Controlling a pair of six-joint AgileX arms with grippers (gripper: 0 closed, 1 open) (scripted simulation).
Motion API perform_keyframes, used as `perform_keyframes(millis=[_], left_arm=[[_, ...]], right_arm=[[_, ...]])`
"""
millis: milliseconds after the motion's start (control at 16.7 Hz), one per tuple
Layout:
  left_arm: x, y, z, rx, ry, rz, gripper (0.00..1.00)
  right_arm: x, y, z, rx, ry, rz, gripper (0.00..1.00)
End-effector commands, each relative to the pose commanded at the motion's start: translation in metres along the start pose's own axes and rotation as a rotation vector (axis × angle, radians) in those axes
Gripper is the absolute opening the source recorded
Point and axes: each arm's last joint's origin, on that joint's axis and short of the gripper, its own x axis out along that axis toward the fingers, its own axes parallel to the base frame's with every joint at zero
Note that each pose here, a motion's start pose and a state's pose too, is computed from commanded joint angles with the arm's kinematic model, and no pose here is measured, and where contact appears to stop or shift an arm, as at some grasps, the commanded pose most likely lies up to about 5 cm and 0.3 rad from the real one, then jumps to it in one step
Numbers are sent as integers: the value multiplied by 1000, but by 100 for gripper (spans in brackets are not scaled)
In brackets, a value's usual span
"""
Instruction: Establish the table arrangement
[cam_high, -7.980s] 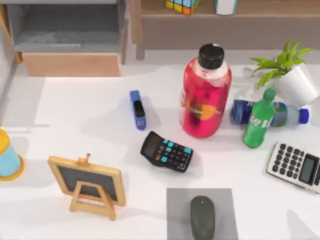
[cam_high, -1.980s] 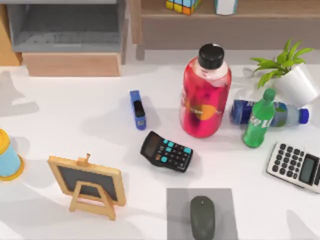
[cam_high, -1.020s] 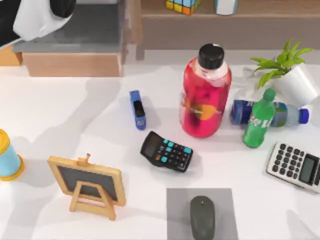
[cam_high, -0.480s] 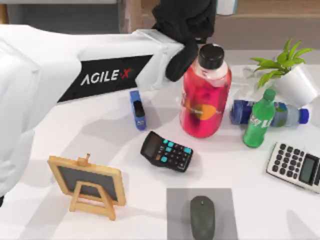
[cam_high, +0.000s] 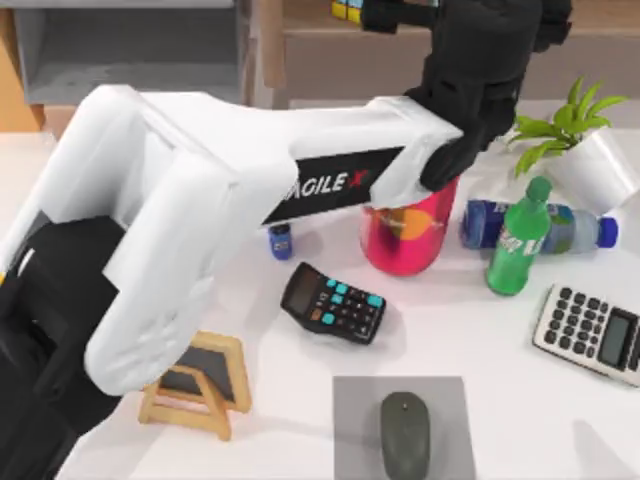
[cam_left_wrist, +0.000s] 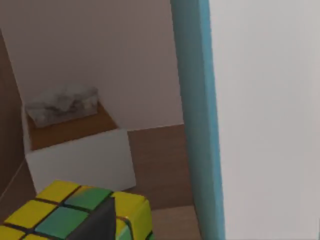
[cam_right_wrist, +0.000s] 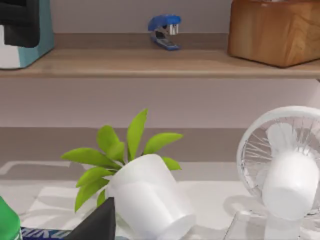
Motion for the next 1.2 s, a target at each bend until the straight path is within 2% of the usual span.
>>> perform_keyframes(millis=[180,360,840,1200], left_arm=[[10,-5,4,-92,2,46,100],[12,-10,3,-135,-3,54,100],[15,-9,8,-136,-3,54,100],[32,-9,4,-135,-3,54,100]], right_arm=[[0,0,0,0,0,0,100],[0,0,0,0,0,0,100],[0,0,0,0,0,0,100],[0,0,0,0,0,0,100]])
